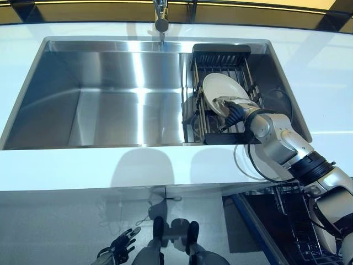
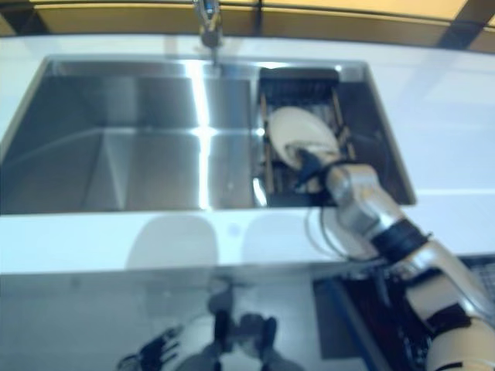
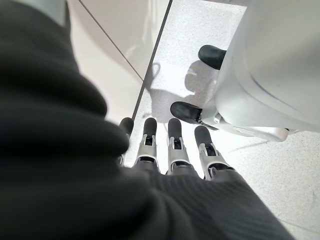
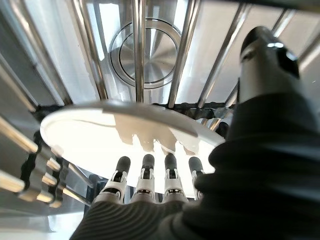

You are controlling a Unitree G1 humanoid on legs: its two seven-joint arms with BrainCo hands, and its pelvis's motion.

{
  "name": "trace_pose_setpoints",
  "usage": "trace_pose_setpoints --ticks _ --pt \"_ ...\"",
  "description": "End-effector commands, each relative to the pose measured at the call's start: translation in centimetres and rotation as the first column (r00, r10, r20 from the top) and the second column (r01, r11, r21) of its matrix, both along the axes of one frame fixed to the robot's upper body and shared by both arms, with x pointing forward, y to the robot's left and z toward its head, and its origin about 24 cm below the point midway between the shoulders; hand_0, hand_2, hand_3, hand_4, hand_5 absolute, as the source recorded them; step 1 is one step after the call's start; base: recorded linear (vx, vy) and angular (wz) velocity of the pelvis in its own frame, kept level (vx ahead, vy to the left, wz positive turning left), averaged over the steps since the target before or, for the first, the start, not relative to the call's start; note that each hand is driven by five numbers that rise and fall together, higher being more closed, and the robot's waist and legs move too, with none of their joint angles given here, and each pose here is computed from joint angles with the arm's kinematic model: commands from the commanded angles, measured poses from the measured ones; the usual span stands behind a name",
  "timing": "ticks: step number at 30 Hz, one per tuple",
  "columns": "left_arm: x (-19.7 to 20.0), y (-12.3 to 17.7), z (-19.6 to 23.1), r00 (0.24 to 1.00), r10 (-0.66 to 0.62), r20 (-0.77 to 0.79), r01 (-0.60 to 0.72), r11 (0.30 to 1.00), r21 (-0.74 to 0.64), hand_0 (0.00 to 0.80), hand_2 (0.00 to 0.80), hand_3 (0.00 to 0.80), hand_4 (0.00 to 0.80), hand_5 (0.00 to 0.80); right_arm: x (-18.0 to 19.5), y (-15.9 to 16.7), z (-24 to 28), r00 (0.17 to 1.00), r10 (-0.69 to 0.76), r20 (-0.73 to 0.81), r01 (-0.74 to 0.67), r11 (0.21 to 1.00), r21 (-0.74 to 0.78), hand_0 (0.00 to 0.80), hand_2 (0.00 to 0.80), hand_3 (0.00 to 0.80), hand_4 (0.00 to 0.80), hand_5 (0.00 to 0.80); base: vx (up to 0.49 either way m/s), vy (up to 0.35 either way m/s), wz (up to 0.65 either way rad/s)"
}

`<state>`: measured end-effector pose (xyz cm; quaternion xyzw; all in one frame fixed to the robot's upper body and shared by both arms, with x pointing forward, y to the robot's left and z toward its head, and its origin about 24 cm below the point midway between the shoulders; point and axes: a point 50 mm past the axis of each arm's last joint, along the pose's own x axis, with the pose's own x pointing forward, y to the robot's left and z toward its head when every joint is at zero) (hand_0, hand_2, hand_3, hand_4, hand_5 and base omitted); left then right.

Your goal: Take plates into dishwasher

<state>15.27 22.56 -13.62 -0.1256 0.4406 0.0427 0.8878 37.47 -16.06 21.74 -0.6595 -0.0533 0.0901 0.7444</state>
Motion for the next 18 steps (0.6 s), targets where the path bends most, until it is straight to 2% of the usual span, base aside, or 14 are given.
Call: trace_pose_setpoints --ticks 1,4,6,7,8,9,10,11,14,18 --pt "1.2 -0.6 0.3 0.999 0.021 0.03 -0.021 1.0 -0.022 0.0 0.0 0.0 0.0 0.0 0.7 -0.1 1.4 0.993 -0.057 0.102 0.062 0.997 -0.049 0.0 0.0 0.0 0.0 0.0 0.0 0.0 0.0" --pt "1.0 -0.9 0.2 0.999 0.02 0.027 -0.02 0.999 -0.03 0.0 0.0 0.0 0.0 0.0 1.1 -0.2 1.4 0.989 -0.087 0.12 0.095 0.993 -0.064 0.0 0.0 0.0 0.0 0.0 0.0 0.0 0.0" --pt "1.0 -1.1 0.1 1.0 0.014 0.027 -0.013 0.999 -0.036 0.0 0.0 0.0 0.0 0.0 1.6 -0.7 2.0 0.978 -0.132 0.16 0.148 0.985 -0.09 0.144 0.144 0.144 0.144 0.144 0.004 0.01 0.06" --pt "0.9 -1.1 0.1 1.0 0.013 0.026 -0.012 0.999 -0.038 0.0 0.0 0.0 0.0 0.0 1.7 -0.9 2.1 0.974 -0.15 0.17 0.168 0.981 -0.096 0.276 0.276 0.276 0.276 0.276 0.002 0.005 0.08" --pt "0.9 -1.1 0.1 1.0 0.011 0.025 -0.01 0.999 -0.04 0.0 0.0 0.0 0.0 0.0 1.8 -1.2 2.3 0.969 -0.167 0.181 0.188 0.977 -0.105 0.289 0.289 0.289 0.289 0.289 0.002 0.005 0.05" --pt "0.8 -1.2 0.0 1.0 0.007 0.025 -0.006 0.999 -0.042 0.0 0.0 0.0 0.0 0.0 2.1 -1.5 2.6 0.961 -0.187 0.202 0.214 0.969 -0.122 0.489 0.489 0.489 0.489 0.489 0.0 0.003 0.03" --pt "0.8 -1.2 0.0 1.0 0.005 0.025 -0.004 0.999 -0.042 0.0 0.0 0.0 0.0 0.0 2.2 -1.7 2.8 0.956 -0.199 0.215 0.23 0.964 -0.133 0.605 0.605 0.605 0.605 0.605 -0.001 0.001 0.04" --pt "0.7 -1.2 0.0 1.0 0.001 0.024 0.0 0.999 -0.044 0.0 0.0 0.0 0.0 0.0 2.3 -2.0 3.1 0.949 -0.212 0.233 0.25 0.957 -0.149 0.687 0.687 0.687 0.687 0.687 -0.001 -0.002 0.08" --pt "0.7 -1.2 0.0 1.0 -0.008 0.024 0.009 0.999 -0.045 0.0 0.0 0.0 0.0 0.0 2.5 -2.5 3.9 0.928 -0.24 0.286 0.299 0.936 -0.184 0.8 0.8 0.8 0.8 0.8 0.001 -0.002 0.08" --pt "0.7 -1.5 0.0 1.0 -0.014 0.02 0.015 0.999 -0.046 0.0 0.0 0.0 0.0 0.0 2.6 -3.2 4.7 0.89 -0.287 0.354 0.377 0.9 -0.218 0.8 0.8 0.8 0.8 0.8 0.0 0.0 0.04"
